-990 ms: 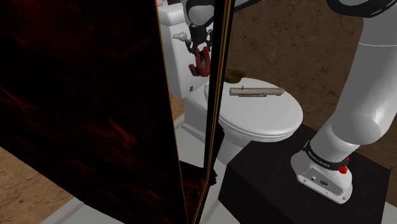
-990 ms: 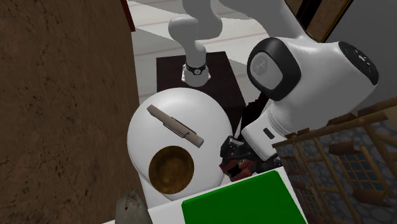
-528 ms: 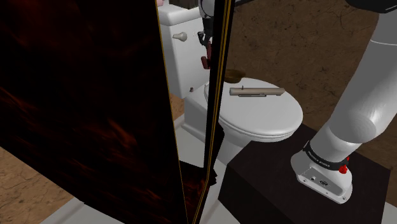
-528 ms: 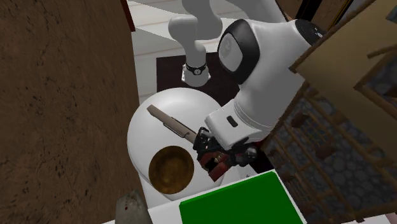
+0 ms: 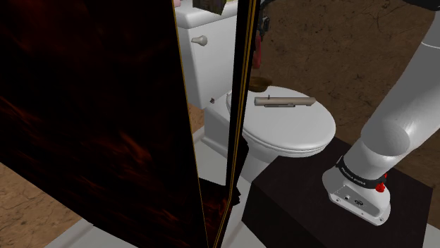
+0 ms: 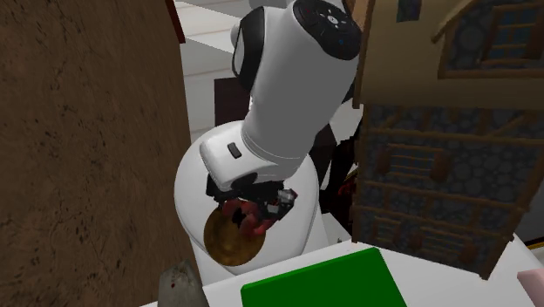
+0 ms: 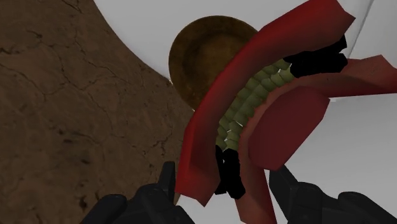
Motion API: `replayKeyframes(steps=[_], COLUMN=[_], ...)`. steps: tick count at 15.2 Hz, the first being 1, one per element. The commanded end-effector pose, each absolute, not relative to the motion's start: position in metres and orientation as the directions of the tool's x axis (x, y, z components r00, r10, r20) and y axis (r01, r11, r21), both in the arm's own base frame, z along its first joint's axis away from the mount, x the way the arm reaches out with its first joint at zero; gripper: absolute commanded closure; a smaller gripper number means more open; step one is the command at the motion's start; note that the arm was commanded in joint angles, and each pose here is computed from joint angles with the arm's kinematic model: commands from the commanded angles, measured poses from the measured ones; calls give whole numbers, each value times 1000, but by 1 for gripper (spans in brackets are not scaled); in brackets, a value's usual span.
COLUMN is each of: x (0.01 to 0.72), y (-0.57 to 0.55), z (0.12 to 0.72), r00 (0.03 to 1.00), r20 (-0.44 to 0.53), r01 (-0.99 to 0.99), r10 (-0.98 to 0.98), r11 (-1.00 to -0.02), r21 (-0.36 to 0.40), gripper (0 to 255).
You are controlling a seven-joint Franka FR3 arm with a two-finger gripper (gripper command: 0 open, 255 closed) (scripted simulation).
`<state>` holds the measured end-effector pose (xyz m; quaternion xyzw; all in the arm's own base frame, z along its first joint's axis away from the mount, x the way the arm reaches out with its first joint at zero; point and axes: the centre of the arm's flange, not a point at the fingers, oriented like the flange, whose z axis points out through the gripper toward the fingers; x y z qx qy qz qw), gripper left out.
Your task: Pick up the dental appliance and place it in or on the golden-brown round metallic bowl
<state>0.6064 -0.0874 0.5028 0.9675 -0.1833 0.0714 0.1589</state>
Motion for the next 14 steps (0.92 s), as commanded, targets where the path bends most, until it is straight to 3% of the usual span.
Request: replayKeyframes(steps=[1,14], x=[598,591], y=[-115,-142], z=[509,458], r00=[923,923], r20=[197,197], r01=[-377,-377], r10=[-331,-331], r11=[-883,-883], r21=[281,281], gripper=[255,255])
